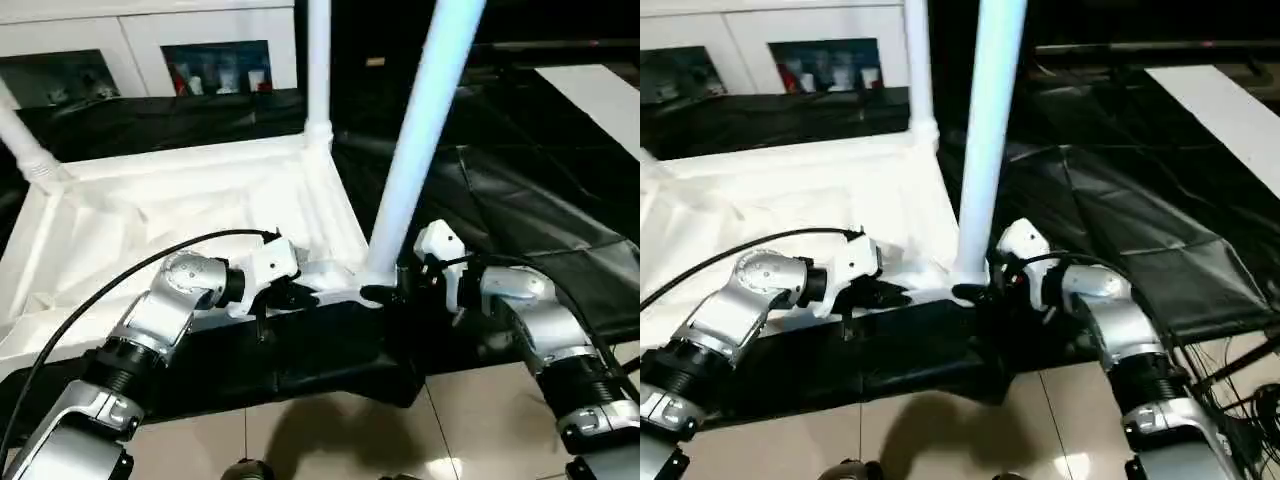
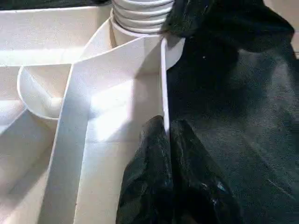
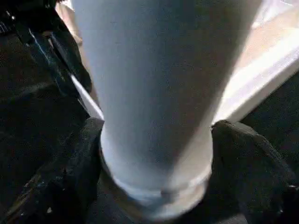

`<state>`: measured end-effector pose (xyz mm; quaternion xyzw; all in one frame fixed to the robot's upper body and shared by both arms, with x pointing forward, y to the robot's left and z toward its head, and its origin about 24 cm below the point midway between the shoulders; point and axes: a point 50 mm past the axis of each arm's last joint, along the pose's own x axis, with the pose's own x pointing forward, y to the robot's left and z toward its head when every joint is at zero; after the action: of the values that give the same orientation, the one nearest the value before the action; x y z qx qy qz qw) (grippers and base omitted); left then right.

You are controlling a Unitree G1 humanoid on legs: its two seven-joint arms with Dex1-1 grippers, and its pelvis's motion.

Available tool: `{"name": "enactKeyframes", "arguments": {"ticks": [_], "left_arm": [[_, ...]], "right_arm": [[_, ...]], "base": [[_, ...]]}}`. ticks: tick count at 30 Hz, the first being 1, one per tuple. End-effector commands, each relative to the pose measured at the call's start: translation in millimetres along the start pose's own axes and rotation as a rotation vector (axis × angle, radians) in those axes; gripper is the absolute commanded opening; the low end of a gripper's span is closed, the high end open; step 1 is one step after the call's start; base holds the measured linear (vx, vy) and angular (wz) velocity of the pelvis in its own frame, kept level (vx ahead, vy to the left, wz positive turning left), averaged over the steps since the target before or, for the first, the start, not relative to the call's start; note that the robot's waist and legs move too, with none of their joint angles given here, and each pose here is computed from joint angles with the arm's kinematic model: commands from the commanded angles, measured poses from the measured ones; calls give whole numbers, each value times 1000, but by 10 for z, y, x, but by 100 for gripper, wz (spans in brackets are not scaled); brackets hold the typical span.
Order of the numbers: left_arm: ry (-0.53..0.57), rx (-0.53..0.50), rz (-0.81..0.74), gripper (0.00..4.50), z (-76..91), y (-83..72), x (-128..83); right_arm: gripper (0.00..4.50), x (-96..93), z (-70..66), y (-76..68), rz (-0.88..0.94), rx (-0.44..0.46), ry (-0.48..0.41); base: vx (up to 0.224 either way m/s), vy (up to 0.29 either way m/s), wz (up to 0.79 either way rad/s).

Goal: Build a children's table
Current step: Rotate leg to tighten

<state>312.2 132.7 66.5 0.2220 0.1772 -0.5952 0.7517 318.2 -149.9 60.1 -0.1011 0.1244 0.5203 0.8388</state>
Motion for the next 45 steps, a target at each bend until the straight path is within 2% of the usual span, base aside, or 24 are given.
{"name": "enactKeyframes", "arguments": {"ticks": [1, 5, 6, 10, 11, 22, 27, 28, 29, 30, 34, 36, 40, 44, 45], "left_arm": [[18, 9, -43, 0, -10, -54, 42], [18, 8, -44, 0, -8, -56, 37], [20, 7, -43, 0, -12, -56, 30], [24, 5, -42, 0, -21, -56, 20], [25, 4, -42, 0, -22, -57, 18], [31, -6, -37, 0, -32, -47, 15], [32, -43, 74, 0, -14, 54, 95], [28, -64, 149, 0, 19, 124, 180], [27, -67, 158, 0, 25, 132, 192], [16, -95, 211, 0, 66, 176, 278], [-7, -148, 284, 0, 170, 227, 444], [7, -165, 375, 0, 256, 276, 600], [43, -124, 378, 0, 282, 268, 692], [64, -122, 355, 0, 255, 267, 693], [68, -121, 348, 0, 243, 267, 683]], "right_arm": [[367, 22, 68, -4, 17, -30, -7], [367, 28, 62, 12, 36, -18, -8], [333, 28, 45, 21, 42, -20, -1], [317, 29, 35, 24, 45, -16, 0], [295, 31, 35, 23, 45, -15, 0], [274, 51, -4, 43, 35, -2, 0], [274, 132, -30, -27, -132, 67, -23], [274, 224, -49, -73, -279, 140, -40], [274, 237, -52, -78, -299, 153, -42], [273, 323, -78, -106, -430, 241, -47], [273, 485, -109, -98, -587, 359, -38], [273, 648, -107, -68, -705, 470, -40], [273, 763, -53, -45, -740, 452, -27], [273, 830, 61, -4, -640, 423, -99], [308, 833, 100, 3, -615, 423, -133]], "base": [[0, 0, 0], [0, 0, 0], [0, 0, 0], [0, 0, 0], [0, 0, 0], [0, 0, 0], [0, 0, 0], [0, 0, 0], [0, 0, 0], [0, 0, 0], [0, 0, 0], [0, 0, 0], [0, 0, 0], [0, 0, 0], [0, 0, 0]]}}
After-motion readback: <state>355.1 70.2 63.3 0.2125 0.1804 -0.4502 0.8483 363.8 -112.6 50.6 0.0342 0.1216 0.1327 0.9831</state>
